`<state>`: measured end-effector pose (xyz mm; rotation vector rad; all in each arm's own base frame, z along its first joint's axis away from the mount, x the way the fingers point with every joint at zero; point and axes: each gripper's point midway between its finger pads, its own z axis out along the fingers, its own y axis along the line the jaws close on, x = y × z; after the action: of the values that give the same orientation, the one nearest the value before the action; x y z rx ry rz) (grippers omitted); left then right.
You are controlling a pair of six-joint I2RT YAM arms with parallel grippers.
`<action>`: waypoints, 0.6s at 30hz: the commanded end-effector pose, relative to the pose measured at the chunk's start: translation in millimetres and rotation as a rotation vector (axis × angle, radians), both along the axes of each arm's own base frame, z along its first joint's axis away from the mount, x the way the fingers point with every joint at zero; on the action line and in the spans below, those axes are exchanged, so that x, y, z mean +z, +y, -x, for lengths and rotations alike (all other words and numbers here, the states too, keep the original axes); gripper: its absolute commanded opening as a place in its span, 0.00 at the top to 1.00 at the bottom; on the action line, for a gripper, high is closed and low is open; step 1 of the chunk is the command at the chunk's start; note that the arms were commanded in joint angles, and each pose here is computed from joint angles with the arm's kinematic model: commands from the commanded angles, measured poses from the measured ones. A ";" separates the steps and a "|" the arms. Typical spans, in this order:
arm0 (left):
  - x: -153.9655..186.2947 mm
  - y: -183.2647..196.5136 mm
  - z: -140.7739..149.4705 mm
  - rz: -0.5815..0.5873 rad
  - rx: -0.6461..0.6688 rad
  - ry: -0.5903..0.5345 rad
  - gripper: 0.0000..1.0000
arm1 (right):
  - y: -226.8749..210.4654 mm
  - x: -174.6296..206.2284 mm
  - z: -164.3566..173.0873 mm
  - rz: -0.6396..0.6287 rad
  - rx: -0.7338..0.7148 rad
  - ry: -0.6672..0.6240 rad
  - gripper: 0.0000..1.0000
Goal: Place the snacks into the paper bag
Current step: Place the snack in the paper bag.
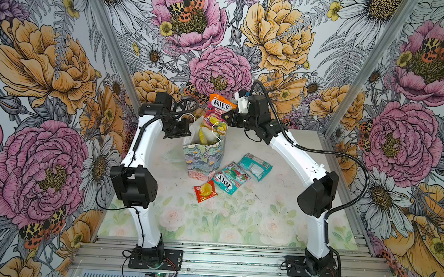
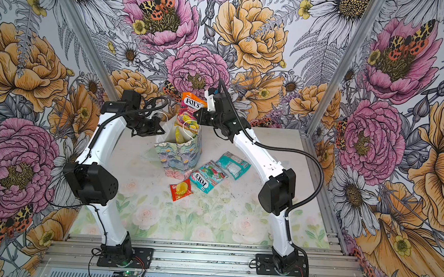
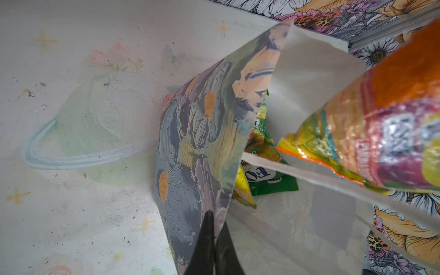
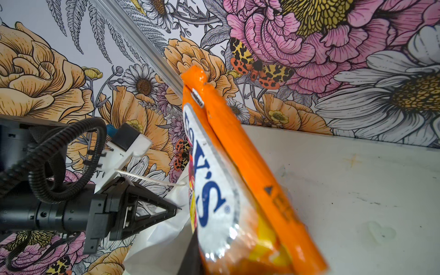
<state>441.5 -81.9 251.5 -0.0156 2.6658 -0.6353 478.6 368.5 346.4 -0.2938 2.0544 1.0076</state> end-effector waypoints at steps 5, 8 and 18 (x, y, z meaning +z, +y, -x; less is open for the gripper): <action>7.3 -0.1 8.6 0.025 -0.012 -0.004 1.00 | 11.8 21.0 24.8 -0.067 0.080 -0.006 1.00; 7.7 0.2 8.7 0.025 -0.011 -0.005 1.00 | 18.1 11.1 28.3 -0.059 0.094 0.014 1.00; 9.1 0.1 9.1 0.025 -0.012 -0.008 1.00 | 38.1 -7.0 34.4 -0.075 0.139 0.082 1.00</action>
<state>441.8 -80.2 251.4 -0.0214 2.6652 -0.6357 449.7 395.9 319.0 -0.3445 2.1442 1.1216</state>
